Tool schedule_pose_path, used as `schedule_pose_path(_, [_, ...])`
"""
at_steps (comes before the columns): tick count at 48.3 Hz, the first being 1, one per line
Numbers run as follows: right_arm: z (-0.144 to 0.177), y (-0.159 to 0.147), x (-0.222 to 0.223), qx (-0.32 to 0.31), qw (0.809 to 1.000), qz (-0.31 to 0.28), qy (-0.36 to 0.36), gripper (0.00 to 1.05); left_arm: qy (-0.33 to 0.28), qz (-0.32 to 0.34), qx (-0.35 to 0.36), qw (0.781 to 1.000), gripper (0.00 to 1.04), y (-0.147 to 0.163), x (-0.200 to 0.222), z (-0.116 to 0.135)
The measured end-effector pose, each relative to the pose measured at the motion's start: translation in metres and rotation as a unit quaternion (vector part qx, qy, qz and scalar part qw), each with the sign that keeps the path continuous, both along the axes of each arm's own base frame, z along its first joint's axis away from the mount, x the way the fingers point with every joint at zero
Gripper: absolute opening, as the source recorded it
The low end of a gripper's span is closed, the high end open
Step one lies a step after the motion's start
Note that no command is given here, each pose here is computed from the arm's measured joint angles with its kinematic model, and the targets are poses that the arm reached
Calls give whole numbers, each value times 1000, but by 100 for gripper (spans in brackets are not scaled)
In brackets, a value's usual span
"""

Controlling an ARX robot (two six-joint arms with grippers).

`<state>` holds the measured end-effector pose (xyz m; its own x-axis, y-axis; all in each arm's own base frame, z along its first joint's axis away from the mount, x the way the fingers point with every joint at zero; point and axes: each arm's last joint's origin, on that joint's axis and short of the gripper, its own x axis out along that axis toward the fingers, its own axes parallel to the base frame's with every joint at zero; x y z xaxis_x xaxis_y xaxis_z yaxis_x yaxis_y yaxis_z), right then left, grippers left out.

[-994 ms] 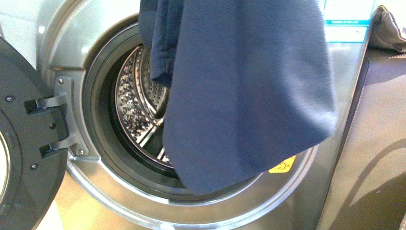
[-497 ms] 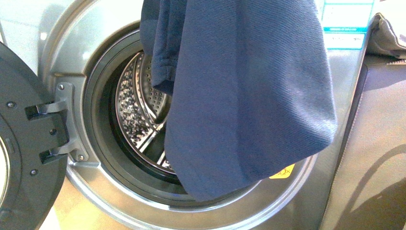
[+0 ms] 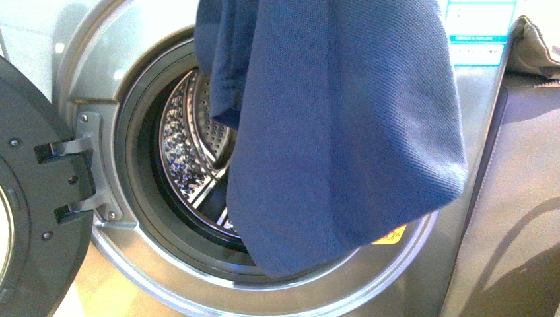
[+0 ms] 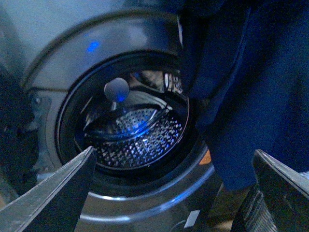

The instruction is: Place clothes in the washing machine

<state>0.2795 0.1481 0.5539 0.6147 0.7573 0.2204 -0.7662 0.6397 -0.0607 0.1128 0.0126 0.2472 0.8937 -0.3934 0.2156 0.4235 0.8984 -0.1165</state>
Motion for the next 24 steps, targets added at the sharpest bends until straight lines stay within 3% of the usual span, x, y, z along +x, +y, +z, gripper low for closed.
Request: schedule_pose_path(24, [0,0,0,0,1000,0,0,9,-92,-114,35,989,98,-17,21,112])
